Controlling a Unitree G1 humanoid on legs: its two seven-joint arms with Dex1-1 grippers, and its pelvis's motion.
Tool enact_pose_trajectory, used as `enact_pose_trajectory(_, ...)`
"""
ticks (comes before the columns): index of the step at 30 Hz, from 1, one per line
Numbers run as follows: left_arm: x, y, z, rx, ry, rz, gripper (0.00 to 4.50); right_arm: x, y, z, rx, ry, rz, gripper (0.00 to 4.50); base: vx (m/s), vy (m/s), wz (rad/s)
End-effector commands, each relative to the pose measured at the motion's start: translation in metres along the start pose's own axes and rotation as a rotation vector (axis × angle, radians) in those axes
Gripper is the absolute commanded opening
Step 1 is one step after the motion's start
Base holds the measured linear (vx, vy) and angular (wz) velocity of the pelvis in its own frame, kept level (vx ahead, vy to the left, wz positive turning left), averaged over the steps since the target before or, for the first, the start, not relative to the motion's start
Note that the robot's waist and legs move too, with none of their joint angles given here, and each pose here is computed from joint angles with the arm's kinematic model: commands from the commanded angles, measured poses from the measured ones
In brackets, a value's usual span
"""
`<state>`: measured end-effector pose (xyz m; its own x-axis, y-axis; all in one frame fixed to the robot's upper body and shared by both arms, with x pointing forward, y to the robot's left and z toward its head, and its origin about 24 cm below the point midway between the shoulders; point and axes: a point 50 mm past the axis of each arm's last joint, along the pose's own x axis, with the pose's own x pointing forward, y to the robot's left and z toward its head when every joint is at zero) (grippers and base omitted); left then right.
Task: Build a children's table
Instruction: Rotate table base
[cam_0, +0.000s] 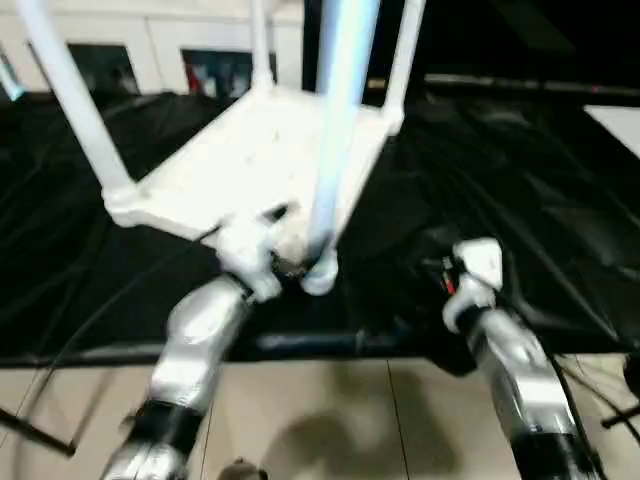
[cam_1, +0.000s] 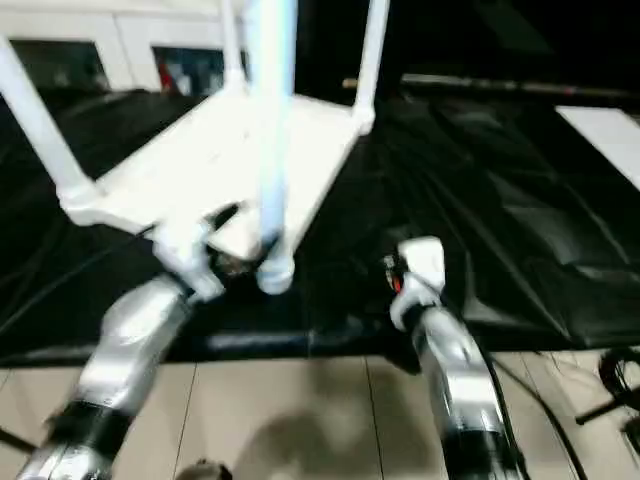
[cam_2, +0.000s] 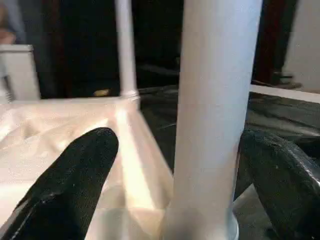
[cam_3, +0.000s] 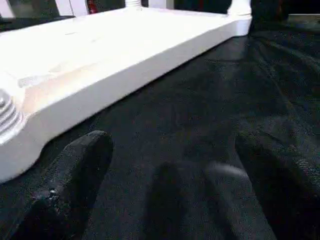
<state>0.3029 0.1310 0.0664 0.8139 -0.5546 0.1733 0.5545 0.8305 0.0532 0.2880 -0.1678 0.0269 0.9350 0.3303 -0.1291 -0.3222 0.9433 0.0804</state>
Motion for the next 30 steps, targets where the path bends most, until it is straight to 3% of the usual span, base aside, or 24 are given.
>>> enact_pose_trajectory(1,-0.005,0.005,0.007,0.008,-0.035,0.043,4.50,-0.004,0.002,0.005,0.004,-0.015,0.000,4.41,0.000,0.000,0.00)
enact_pose_trajectory(9,-0.054,0.003,0.003,-0.032,-0.022,0.239,4.50,-0.034,0.013,-0.001,-0.004,0.013,-0.054,4.41,0.000,0.000,0.00)
enact_pose_trajectory(12,-0.063,0.005,0.005,0.028,0.020,0.371,4.50,-0.038,0.017,0.005,-0.009,-0.006,-0.086,4.41,0.000,0.000,0.00)
enact_pose_trajectory(14,-0.066,0.014,0.010,0.085,0.021,0.491,4.50,-0.038,0.018,0.011,-0.016,-0.033,-0.110,4.41,0.000,0.000,0.00)
enact_pose_trajectory(16,-0.068,0.017,0.010,0.068,0.033,0.524,4.50,-0.039,0.018,0.012,-0.033,-0.037,-0.119,4.41,0.000,0.000,0.00)
enact_pose_trajectory(22,-0.065,0.021,0.014,0.051,0.017,0.513,4.50,-0.035,0.017,0.015,-0.062,-0.052,-0.145,4.41,0.008,0.009,0.19)
enact_pose_trajectory(30,-0.060,0.020,0.013,0.086,0.049,0.504,4.50,-0.029,0.015,0.019,-0.022,-0.085,-0.170,4.41,0.076,0.039,0.32)
